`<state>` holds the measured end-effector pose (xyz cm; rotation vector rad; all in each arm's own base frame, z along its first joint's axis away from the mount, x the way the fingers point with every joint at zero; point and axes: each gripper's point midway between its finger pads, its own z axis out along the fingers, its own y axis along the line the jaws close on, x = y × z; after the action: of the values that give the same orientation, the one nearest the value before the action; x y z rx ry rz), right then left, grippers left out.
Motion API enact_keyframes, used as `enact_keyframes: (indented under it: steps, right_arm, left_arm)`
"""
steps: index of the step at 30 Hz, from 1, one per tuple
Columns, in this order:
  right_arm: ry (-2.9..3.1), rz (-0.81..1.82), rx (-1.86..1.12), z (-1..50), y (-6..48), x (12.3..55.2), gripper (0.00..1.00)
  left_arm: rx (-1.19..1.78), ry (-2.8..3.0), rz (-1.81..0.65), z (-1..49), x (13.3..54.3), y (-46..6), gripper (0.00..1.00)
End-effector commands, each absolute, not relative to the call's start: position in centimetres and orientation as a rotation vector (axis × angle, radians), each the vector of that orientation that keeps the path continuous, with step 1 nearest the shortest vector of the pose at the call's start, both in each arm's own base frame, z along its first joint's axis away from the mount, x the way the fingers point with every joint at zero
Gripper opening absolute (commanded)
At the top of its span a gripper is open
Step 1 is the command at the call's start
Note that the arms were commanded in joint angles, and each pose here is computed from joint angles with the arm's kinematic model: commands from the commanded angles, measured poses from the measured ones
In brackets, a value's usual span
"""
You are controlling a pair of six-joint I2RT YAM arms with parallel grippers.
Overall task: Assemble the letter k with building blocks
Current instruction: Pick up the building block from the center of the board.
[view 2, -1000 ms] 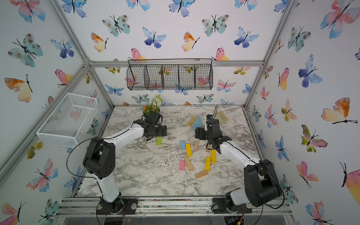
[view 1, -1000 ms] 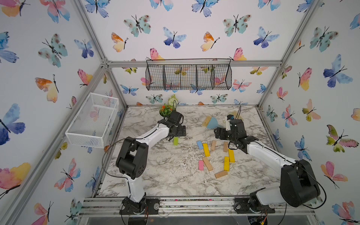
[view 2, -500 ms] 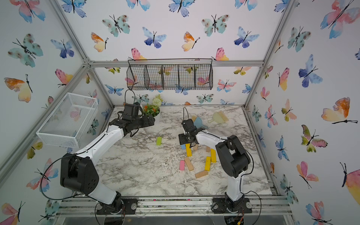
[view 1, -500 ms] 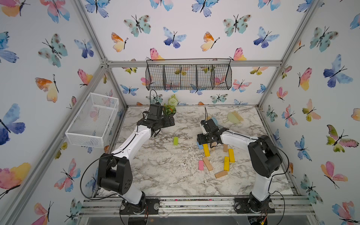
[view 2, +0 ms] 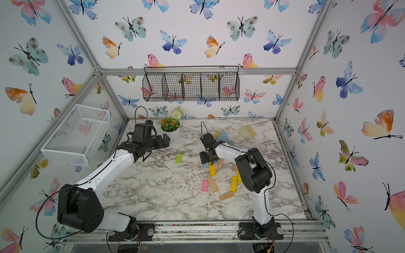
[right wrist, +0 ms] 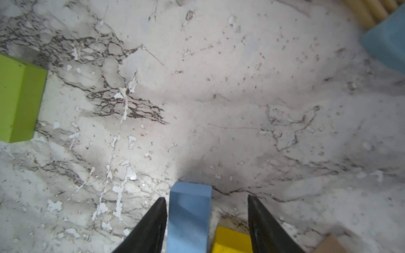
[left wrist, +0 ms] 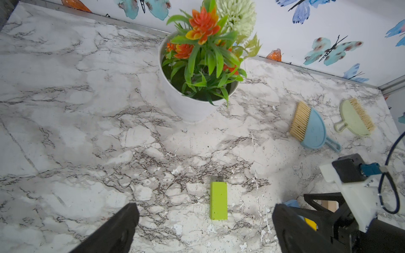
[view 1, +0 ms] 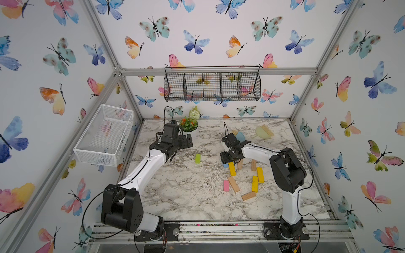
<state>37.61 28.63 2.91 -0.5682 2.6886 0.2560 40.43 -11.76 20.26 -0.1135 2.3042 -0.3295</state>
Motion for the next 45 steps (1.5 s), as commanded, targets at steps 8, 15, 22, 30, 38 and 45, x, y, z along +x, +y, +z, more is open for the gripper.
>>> enact_keyframes:
  steps: [8,15,22,30,38,45]
  right_arm:
    - [2.789,0.098,-0.653,1.0,28.4,35.6,0.55]
    - [2.841,0.043,-0.656,0.8,27.8,34.4,0.51]
    - [2.848,0.038,-0.668,0.4,27.8,34.3,0.43]
    - [2.831,0.061,-0.646,1.0,28.6,35.0,0.10]
    - [2.791,0.200,-0.380,4.9,30.7,35.2,0.01]
    - [2.771,0.239,-0.170,6.6,34.5,33.5,0.01]
  left_arm:
    - [-0.143,2.320,-0.359,20.1,41.0,-11.1,0.98]
    - [-0.156,2.321,-0.358,20.1,41.0,-10.9,0.98]
    - [-0.158,2.323,-0.356,20.0,40.9,-10.8,0.98]
    - [-0.162,2.327,-0.355,19.9,40.9,-10.8,0.98]
    - [-0.308,2.285,-0.201,20.7,40.9,-7.8,0.98]
    - [-0.513,2.205,-0.112,21.6,40.3,-3.5,0.98]
